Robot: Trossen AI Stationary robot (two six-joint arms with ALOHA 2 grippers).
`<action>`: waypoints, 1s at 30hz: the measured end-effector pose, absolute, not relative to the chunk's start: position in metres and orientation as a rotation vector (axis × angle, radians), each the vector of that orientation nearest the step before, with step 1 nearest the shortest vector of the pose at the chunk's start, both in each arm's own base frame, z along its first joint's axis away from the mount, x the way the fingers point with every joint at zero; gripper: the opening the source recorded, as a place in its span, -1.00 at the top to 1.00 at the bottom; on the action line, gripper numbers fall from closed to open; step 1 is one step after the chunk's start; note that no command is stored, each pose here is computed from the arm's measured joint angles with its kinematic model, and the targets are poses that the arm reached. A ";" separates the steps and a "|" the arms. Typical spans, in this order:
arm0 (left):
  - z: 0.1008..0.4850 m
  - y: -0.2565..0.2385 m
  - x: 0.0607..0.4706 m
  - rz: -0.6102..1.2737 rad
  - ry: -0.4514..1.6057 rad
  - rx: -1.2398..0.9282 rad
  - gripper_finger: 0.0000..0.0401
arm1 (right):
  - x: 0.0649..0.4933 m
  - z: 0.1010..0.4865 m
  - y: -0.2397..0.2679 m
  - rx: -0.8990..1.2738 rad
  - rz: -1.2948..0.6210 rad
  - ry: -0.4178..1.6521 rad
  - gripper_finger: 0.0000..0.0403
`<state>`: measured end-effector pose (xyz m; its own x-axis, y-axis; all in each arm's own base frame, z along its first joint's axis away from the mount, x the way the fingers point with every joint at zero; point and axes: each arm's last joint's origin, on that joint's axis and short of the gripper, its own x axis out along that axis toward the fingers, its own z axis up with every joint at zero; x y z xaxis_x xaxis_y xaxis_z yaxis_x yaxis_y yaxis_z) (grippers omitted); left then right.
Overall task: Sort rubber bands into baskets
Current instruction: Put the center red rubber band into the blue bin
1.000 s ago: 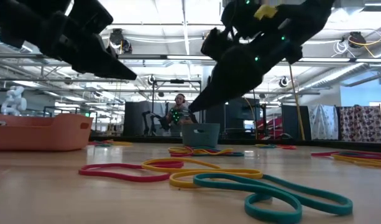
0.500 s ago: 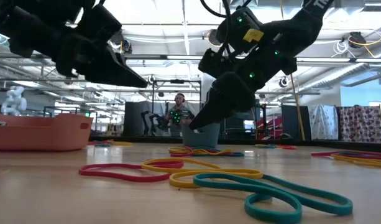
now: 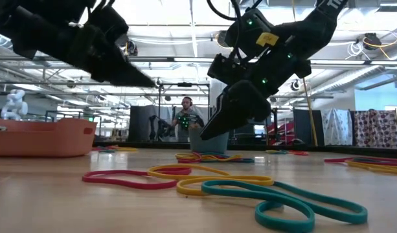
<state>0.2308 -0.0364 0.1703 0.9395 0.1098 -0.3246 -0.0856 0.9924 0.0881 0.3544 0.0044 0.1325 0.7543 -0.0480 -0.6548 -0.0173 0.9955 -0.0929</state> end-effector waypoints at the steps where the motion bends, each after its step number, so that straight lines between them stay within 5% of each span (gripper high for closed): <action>1: 0.171 -0.036 0.231 0.101 0.323 0.065 0.54 | 0.354 0.132 0.004 -0.087 -0.020 0.723 0.14; 23: 0.169 -0.037 0.231 0.093 0.345 0.073 0.54 | 0.363 0.098 0.005 -0.012 -0.040 0.732 0.14; 30: 0.169 -0.035 0.231 0.103 0.351 0.078 0.54 | 0.360 0.097 0.005 -0.028 -0.022 0.769 0.54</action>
